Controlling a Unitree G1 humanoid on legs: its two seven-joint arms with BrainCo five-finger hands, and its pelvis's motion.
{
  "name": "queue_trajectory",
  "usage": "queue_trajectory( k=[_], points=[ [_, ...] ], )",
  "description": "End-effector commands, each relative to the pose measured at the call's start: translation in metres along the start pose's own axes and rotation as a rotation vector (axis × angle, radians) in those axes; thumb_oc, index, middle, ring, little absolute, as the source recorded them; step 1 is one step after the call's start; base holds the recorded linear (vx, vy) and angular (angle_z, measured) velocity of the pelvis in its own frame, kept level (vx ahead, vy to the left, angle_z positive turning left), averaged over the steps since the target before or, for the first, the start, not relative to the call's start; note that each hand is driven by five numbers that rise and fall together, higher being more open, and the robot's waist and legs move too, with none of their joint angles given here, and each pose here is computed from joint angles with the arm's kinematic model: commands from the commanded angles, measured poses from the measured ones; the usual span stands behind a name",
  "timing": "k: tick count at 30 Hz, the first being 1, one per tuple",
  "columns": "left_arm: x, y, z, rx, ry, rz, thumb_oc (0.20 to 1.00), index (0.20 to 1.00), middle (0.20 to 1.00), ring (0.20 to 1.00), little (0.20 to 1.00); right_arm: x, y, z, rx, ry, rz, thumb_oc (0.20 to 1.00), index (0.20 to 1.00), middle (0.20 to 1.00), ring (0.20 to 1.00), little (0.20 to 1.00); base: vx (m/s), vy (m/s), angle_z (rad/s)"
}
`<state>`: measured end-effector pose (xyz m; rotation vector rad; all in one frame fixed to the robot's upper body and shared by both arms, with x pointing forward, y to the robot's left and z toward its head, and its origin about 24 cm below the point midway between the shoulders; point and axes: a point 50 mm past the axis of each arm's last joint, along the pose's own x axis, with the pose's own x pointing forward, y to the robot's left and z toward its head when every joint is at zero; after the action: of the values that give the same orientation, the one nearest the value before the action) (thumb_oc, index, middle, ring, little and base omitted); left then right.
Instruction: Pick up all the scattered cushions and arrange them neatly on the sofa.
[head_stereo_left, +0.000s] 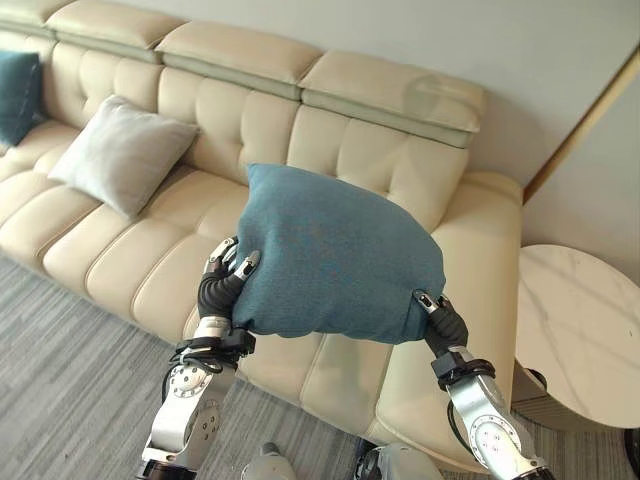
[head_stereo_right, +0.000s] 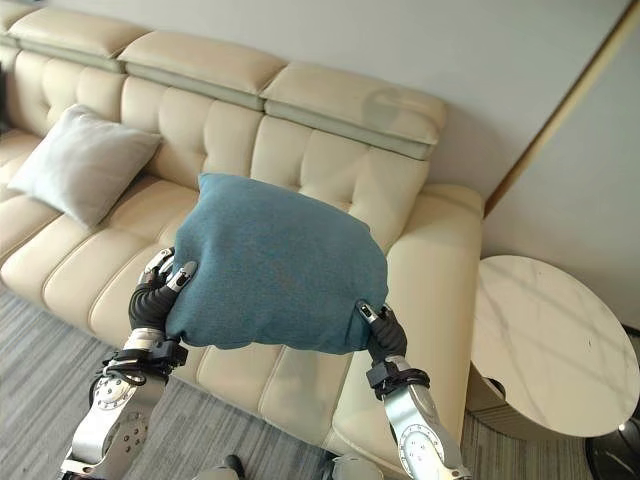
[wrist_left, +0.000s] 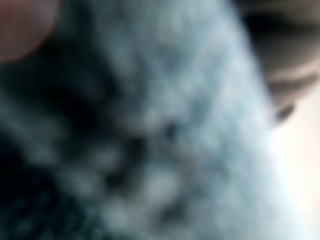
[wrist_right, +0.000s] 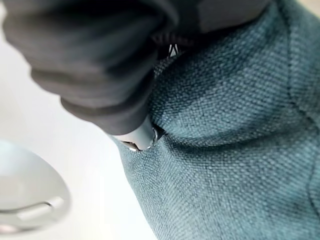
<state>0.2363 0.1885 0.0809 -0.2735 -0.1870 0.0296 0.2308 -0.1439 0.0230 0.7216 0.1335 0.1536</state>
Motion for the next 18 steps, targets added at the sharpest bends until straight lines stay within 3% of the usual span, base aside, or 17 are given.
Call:
queue_trajectory(
  k=[1, 10, 18],
  points=[
    [0.009, -0.03, 0.036, -0.046, -0.213, -0.133, 0.2, 0.2, 0.2, 0.2, 0.2, 0.021, 0.071, 0.033, 0.035, -0.187, 0.361, 0.2, 0.2, 0.2, 0.2, 0.2, 0.12, 0.091, -0.46],
    [0.005, -0.025, 0.033, -0.049, -0.215, -0.08, 0.2, 0.2, 0.2, 0.2, 0.2, 0.02, 0.061, 0.026, 0.027, -0.153, 0.31, 0.2, 0.2, 0.2, 0.2, 0.2, 0.11, 0.149, -0.62],
    [0.002, -0.024, 0.021, 0.005, -0.149, -0.11, 0.2, 0.2, 0.2, 0.2, 0.2, 0.014, 0.053, 0.018, -0.019, -0.103, 0.281, 0.2, 0.2, 0.2, 0.2, 0.2, 0.11, 0.238, -0.12]
  ],
)
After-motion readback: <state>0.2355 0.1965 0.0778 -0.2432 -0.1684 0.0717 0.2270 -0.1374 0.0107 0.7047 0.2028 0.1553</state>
